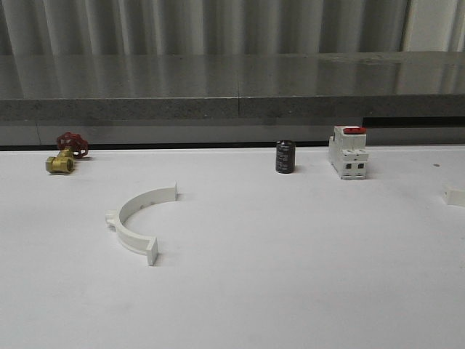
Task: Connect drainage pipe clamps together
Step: 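Move the right gripper to the other white clamp half and grasp it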
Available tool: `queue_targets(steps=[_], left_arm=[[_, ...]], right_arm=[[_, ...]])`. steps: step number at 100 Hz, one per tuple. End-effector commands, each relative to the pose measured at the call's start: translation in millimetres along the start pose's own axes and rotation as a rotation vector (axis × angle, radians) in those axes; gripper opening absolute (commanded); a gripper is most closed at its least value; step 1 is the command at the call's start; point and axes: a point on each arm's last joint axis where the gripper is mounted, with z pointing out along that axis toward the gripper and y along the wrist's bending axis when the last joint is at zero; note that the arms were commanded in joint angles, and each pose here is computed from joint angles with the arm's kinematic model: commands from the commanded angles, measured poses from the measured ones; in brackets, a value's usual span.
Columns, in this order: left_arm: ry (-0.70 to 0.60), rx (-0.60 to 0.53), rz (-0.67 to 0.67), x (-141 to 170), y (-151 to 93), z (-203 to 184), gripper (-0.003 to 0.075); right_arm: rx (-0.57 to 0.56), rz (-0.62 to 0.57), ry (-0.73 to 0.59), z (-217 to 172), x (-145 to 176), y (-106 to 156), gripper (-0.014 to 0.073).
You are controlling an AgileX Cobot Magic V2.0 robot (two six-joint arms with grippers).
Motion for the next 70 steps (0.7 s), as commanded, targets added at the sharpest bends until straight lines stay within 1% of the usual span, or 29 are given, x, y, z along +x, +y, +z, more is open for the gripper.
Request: queue_targets(steps=[1,8,17,22,26,31,34,36,38,40,41,43,46,51,56,70], left_arm=[[-0.146,0.005,-0.001,-8.7,-0.1,-12.0,-0.0021],[-0.186,0.007,-0.001,-3.9,0.2,-19.2,-0.0021],[-0.217,0.007,0.0,-0.4,0.5,-25.0,-0.0021],[-0.229,0.008,0.0,1.0,0.6,-27.3,-0.0021],[-0.237,0.008,0.0,2.0,0.6,-28.8,-0.0021],[-0.238,0.008,0.0,2.6,0.7,-29.5,-0.0021],[-0.237,0.008,0.0,2.9,0.7,-29.7,-0.0021],[-0.237,0.008,0.0,2.9,0.7,-29.7,-0.0021],[-0.237,0.008,0.0,2.9,0.7,-29.7,-0.0021],[-0.237,0.008,0.0,2.9,0.7,-29.7,-0.0021],[-0.237,0.008,0.0,2.9,0.7,-29.7,-0.0021],[-0.237,0.008,0.0,2.9,0.7,-29.7,-0.0021],[-0.237,0.008,0.0,2.9,0.7,-29.7,-0.0021],[-0.237,0.008,0.0,2.9,0.7,-29.7,-0.0021],[-0.237,0.008,0.0,2.9,0.7,-29.7,-0.0021],[-0.237,0.008,0.0,2.9,0.7,-29.7,-0.0021]], right_arm=[[0.009,-0.02,0.014,5.4,-25.7,0.5,-0.0066],[0.016,-0.021,0.108,15.5,-33.7,0.7,-0.0064],[0.021,-0.021,0.188,28.6,-44.5,1.2,-0.0059],[0.024,-0.022,0.228,36.8,-52.1,1.5,-0.0033],[0.026,-0.022,0.27,44.8,-55.1,1.7,0.0013],[0.029,-0.022,0.313,54.0,-60.0,1.9,0.0091],[0.031,-0.023,0.337,60.5,-63.3,2.1,0.0161],[0.031,-0.023,0.344,62.8,-65.7,2.2,0.0193],[0.032,-0.022,0.369,68.2,-66.2,2.3,0.0258],[0.033,-0.022,0.38,70.7,-67.0,2.4,0.0293],[0.033,-0.022,0.387,73.2,-68.4,2.4,0.0327],[0.034,-0.022,0.396,75.1,-70.9,2.5,0.036],[0.035,-0.02,0.422,81.2,-73.0,2.8,0.0437],[0.036,-0.019,0.45,90.8,-77.4,3.2,0.0514],[0.038,-0.019,0.486,100.5,-80.4,3.3,0.0542],[0.052,-0.015,0.63,127.0,-85.2,3.0,0.0542]])
